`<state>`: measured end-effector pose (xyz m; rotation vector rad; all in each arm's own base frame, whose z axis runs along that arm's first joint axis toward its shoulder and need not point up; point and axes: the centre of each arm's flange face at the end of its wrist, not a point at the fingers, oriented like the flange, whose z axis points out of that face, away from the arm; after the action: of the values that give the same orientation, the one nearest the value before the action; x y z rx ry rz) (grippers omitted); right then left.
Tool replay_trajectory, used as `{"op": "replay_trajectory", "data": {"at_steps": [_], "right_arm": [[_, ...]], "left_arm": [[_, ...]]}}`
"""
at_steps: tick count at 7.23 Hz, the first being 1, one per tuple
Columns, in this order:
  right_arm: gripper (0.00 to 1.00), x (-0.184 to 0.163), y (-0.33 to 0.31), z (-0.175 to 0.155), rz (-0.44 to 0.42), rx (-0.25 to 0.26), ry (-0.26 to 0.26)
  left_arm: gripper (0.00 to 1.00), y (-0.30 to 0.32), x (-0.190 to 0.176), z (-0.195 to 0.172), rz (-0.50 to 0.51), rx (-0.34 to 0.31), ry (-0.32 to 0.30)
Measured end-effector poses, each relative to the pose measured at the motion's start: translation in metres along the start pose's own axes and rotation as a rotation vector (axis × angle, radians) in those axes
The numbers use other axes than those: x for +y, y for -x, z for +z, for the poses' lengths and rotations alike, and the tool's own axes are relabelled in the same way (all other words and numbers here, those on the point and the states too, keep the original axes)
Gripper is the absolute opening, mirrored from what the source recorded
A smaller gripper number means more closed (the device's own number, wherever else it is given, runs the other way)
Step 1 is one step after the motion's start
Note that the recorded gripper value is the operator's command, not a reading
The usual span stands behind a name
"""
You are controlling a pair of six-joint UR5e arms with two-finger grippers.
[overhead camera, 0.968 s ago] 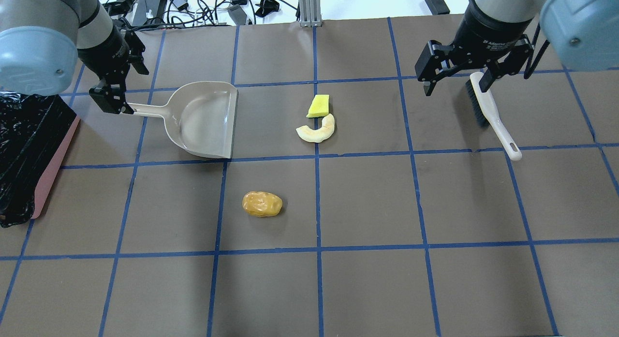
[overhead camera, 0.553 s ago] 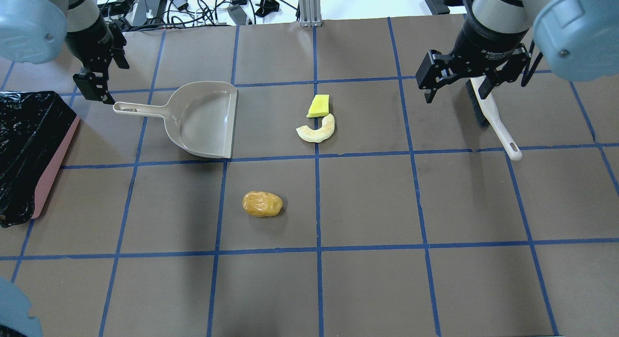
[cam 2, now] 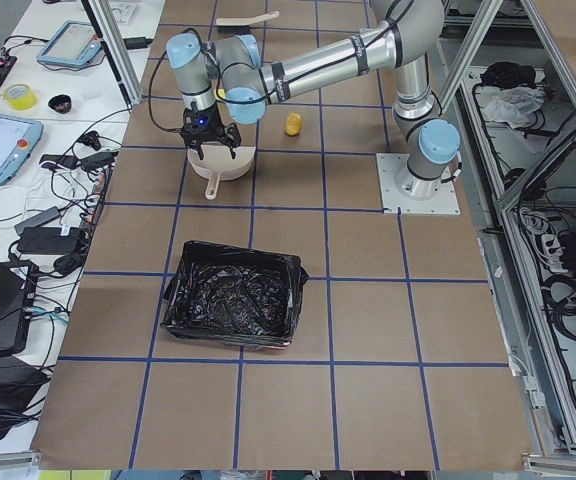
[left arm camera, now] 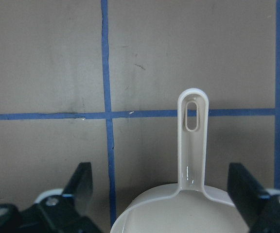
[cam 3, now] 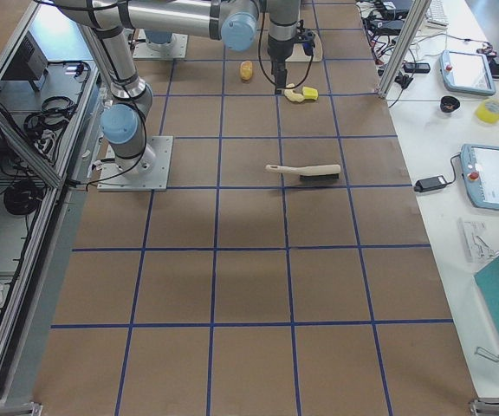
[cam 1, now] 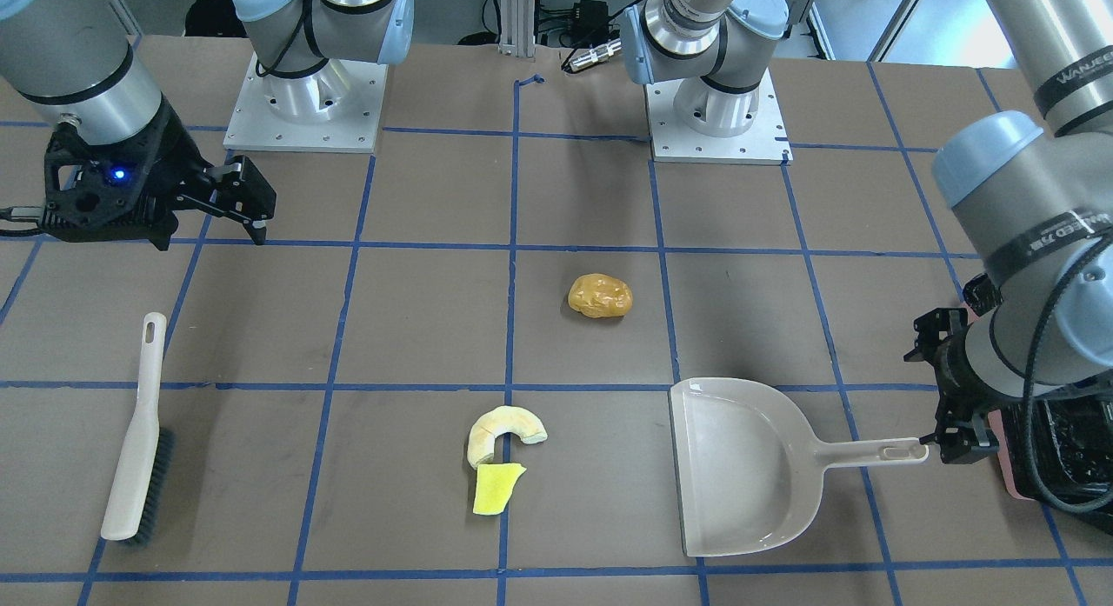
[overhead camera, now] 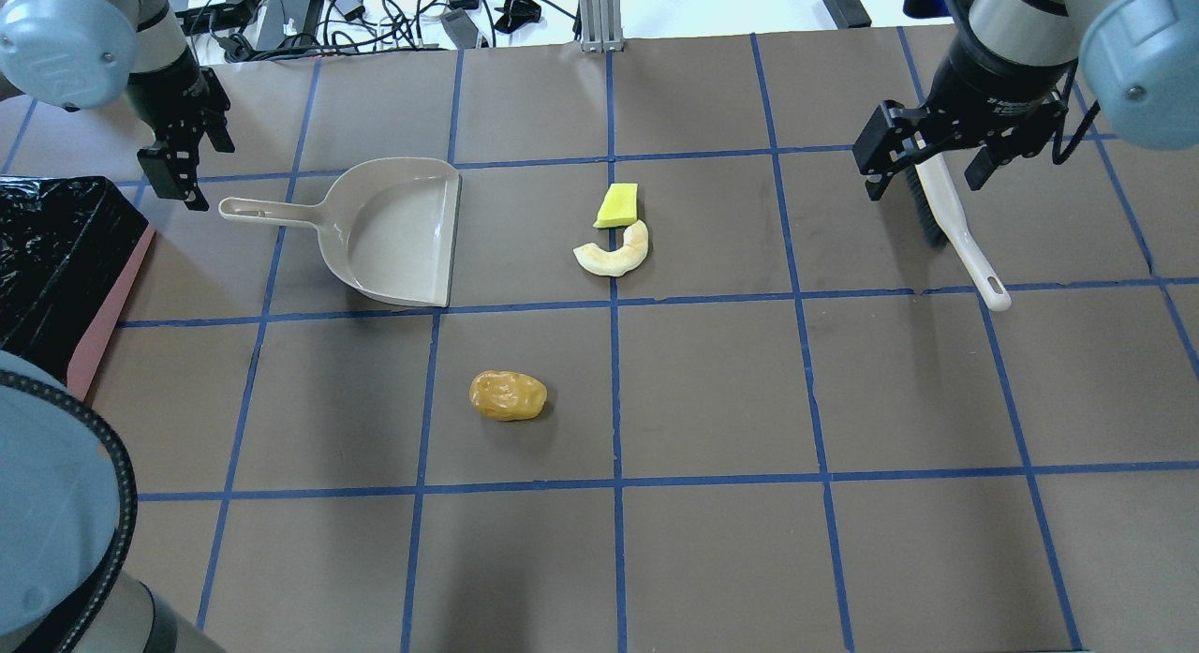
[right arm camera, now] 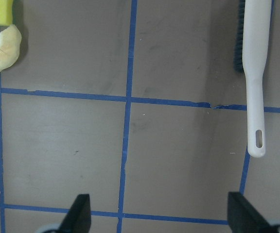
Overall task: Sweep and dump trash into bin
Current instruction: 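Grasp the dustpan handle with the left gripper while the right grasps the brush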
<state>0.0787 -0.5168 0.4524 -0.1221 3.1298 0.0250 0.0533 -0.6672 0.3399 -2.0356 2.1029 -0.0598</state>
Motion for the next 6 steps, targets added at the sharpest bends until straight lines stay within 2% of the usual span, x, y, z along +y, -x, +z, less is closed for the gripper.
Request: {"op": "replay_trajectory", "data": {"at_steps": [3,5,6], "right_arm": [[1.0,-0.014,-0.03,0.031,0.019,-0.009,0.041],[1.0,-0.036,-0.066,0.053,-0.009,0.005,0.016],[1.0,-0.045,-0.079,0.07,-0.012,0.023,0.03]], "left_arm": [[0.99,-0.029,-0.003,0.043,-0.012,0.008,-0.036],[0.98,-0.037,-0.003,0.051,-0.009,0.002,-0.038],[0.95,-0.04,-0.001,0.056,-0.009,-0.003,-0.031]]}}
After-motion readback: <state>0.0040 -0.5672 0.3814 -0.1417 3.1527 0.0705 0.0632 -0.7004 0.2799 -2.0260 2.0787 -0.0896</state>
